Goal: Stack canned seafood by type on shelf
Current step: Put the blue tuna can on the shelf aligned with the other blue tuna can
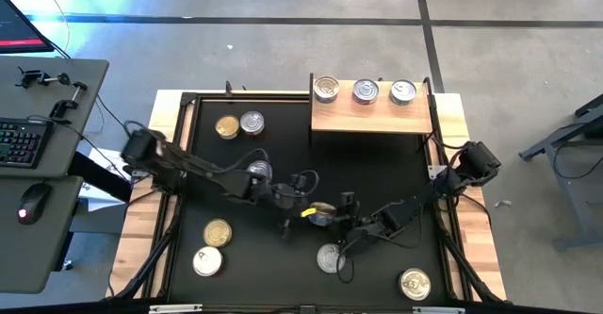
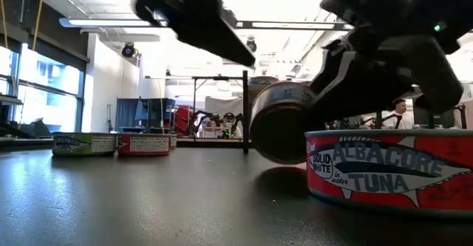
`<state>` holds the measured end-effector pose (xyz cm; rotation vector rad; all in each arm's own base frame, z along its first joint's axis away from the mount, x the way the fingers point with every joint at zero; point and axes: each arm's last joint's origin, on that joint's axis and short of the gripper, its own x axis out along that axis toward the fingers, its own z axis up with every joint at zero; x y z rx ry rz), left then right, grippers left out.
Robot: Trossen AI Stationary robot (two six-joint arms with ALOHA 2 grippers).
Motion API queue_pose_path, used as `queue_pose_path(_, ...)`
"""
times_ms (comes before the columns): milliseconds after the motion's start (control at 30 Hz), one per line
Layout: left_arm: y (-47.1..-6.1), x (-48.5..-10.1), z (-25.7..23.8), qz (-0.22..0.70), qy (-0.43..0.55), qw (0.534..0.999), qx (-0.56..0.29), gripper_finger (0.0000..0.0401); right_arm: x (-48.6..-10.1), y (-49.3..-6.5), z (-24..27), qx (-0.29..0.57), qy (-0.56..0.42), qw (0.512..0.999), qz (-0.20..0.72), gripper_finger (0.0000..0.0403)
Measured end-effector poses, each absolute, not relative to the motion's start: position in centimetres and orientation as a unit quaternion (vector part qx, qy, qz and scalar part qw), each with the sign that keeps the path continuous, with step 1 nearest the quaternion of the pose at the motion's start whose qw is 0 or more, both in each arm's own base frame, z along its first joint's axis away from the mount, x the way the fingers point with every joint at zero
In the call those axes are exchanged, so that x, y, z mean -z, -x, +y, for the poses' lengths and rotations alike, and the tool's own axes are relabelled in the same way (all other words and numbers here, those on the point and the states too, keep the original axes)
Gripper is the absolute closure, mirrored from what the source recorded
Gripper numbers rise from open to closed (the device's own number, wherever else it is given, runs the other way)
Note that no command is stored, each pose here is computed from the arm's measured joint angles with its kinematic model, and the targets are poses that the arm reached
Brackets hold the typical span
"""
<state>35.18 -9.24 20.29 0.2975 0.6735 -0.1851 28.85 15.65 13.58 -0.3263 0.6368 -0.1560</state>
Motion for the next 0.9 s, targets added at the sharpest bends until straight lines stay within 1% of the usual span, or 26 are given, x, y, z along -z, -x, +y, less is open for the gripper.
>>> queue_pose_path(67, -33.4, -21.8, -9.4, 0.355, -0.149, 0.920, 0.073, 0.0387, -14.6, -28.7, 15.9, 0.102, 0.162, 0.932, 0.307, 0.0242)
queue_pose_path(167, -30.5, -22.8, -9.7, 0.386, -0.135, 0.912, 0.034, 0.0386, -18.0, -29.2, 16.0, 0.154, 0.167, 0.930, 0.289, 0.0242)
queue_pose_path(300, -27.3, -22.1, -10.7, 0.337, -0.103, 0.936, 0.005, 0.0385, -22.5, -30.3, 13.5, 0.256, 0.190, 0.897, 0.308, 0.0242)
queue_pose_path(367, -26.1, -21.1, -11.2, 0.299, -0.083, 0.951, 0.004, 0.0385, -24.5, -31.3, 11.3, 0.282, 0.209, 0.875, 0.333, 0.0242)
queue_pose_path(433, -25.2, -20.1, -11.8, 0.257, -0.063, 0.964, 0.007, 0.0385, -25.8, -32.2, 8.8, 0.298, 0.256, 0.844, 0.366, 0.0242)
queue_pose_path(567, -23.7, -18.7, -12.6, 0.182, -0.033, 0.983, 0.006, 0.0385, -26.6, -33.6, 3.0, 0.314, 0.331, 0.780, 0.428, 0.0242)
queue_pose_path(700, -22.7, -18.1, -13.2, 0.156, -0.038, 0.987, 0.008, 0.0385, -26.4, -33.9, -2.4, 0.328, 0.345, 0.744, 0.469, 0.0242)
queue_pose_path(767, -22.5, -18.1, -13.5, 0.155, -0.045, 0.987, 0.014, 0.0385, -26.2, -33.8, -4.1, 0.330, 0.338, 0.739, 0.481, 0.0242)
queue_pose_path(900, -22.2, -18.1, -13.9, 0.155, -0.050, 0.986, 0.023, 0.0385, -26.2, -34.0, -5.8, 0.310, 0.302, 0.765, 0.477, 0.0242)
